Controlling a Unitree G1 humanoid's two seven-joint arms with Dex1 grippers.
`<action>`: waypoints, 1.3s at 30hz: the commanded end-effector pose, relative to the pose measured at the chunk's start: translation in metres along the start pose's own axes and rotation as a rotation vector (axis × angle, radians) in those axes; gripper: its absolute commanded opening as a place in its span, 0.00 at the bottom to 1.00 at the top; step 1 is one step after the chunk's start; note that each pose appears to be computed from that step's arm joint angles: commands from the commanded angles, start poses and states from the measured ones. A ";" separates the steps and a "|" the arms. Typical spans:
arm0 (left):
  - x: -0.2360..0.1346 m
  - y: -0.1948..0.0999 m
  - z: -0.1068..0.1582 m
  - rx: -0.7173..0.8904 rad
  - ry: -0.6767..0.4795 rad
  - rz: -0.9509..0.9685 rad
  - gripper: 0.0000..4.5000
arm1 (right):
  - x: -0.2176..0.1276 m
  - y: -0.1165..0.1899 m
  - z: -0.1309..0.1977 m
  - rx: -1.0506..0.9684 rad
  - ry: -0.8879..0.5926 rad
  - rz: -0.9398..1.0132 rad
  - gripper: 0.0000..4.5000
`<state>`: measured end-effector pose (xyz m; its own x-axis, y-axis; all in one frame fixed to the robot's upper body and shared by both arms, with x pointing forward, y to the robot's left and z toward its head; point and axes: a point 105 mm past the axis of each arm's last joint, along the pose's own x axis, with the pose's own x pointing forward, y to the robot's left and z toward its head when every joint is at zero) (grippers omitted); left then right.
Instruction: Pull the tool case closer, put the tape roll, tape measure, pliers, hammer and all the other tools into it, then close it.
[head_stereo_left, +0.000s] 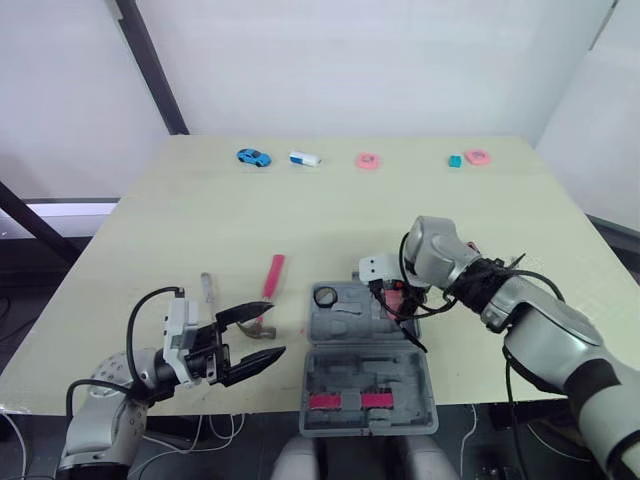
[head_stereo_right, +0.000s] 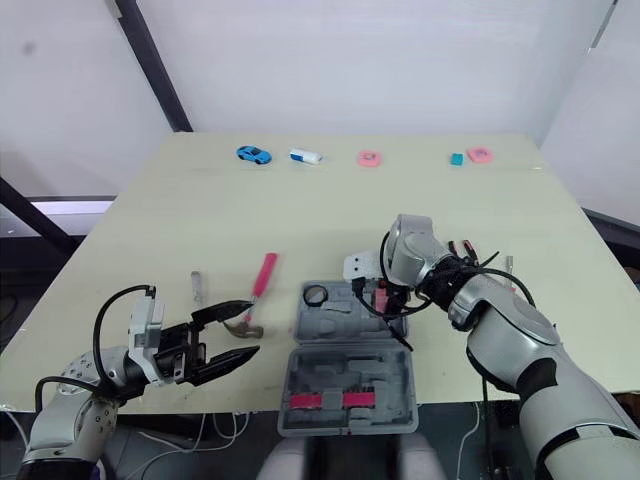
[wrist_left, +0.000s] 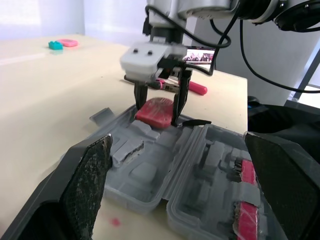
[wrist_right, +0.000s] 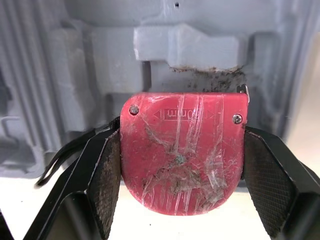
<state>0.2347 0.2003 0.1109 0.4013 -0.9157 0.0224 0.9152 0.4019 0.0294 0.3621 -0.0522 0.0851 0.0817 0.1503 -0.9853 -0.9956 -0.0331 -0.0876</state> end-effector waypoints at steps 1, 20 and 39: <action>0.003 -0.003 0.009 0.022 -0.025 -0.004 1.00 | -0.006 -0.011 0.003 0.007 -0.010 -0.050 0.65; 0.010 -0.007 0.012 0.004 -0.021 -0.014 1.00 | -0.038 -0.008 0.012 0.031 -0.215 -0.123 0.98; 0.013 -0.006 0.016 -0.011 -0.016 -0.048 1.00 | -0.042 0.007 -0.004 0.160 -1.005 -0.362 0.50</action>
<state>0.2356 0.1891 0.1195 0.3849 -0.9225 0.0283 0.9229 0.3850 -0.0048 0.3486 -0.0621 0.1136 0.3395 0.8554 -0.3912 -0.9374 0.2735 -0.2154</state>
